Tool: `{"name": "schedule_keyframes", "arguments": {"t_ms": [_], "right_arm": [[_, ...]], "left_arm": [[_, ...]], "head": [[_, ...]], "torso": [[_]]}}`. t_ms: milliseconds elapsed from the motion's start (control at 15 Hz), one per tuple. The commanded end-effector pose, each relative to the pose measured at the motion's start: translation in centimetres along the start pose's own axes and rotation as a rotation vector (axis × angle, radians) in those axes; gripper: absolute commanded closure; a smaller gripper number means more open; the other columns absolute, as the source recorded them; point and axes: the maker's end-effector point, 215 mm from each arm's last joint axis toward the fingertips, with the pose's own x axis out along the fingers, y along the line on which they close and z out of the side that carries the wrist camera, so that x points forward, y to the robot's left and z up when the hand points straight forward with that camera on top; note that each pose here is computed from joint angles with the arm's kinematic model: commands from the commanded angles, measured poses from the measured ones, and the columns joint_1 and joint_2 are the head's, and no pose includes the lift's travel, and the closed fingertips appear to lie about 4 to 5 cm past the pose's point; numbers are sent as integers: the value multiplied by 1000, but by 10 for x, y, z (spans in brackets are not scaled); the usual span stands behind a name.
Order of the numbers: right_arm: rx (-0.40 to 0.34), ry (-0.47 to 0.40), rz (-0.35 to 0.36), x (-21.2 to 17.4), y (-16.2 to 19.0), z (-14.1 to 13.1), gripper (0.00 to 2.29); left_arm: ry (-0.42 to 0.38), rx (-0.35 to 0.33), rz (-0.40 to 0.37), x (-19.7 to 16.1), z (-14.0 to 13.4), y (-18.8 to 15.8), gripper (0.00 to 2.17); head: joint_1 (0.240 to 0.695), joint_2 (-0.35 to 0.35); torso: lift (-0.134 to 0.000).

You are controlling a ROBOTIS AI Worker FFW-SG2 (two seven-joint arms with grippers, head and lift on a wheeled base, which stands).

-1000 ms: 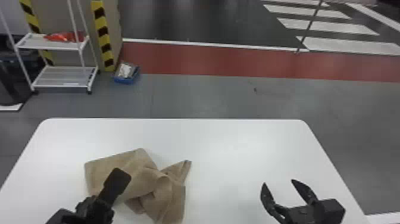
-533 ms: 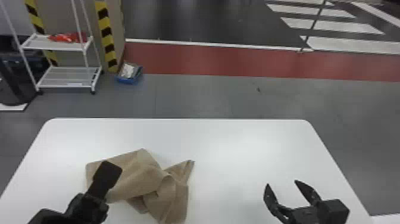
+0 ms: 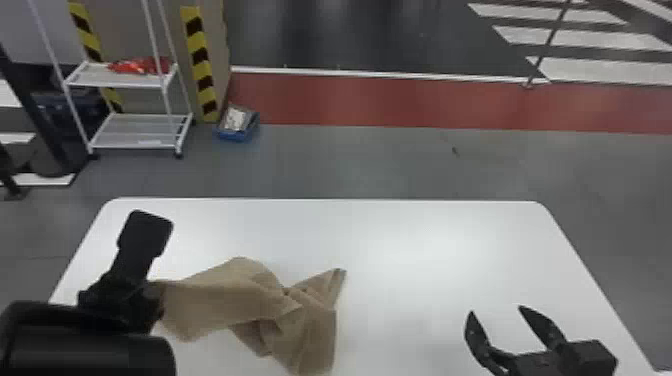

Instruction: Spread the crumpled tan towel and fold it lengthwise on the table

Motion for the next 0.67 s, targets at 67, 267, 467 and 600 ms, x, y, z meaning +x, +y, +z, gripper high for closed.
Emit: {"name": "schedule_keyframes", "arguments": {"t_ms": [67,267,467,600], "right_arm": [[1,8,-2,-1,-1,-4,110],[0,4,-2,-2,-1,-4,110],[1,5,-5,-3,-2,-5,110],[-2,5,0,-2,1,-4,110]], "left_arm": [[-26,-4,33,-3,50,4,2142],[51,130,88,38,44,-23,2142],[65,283,67,71,35,-67,2142],[27,329,79,60,38,-90,2142]], "head": [[695,-64],[695,-72],[695,-87],[695,-112]], "torso": [[0],[0],[0],[0]]}}
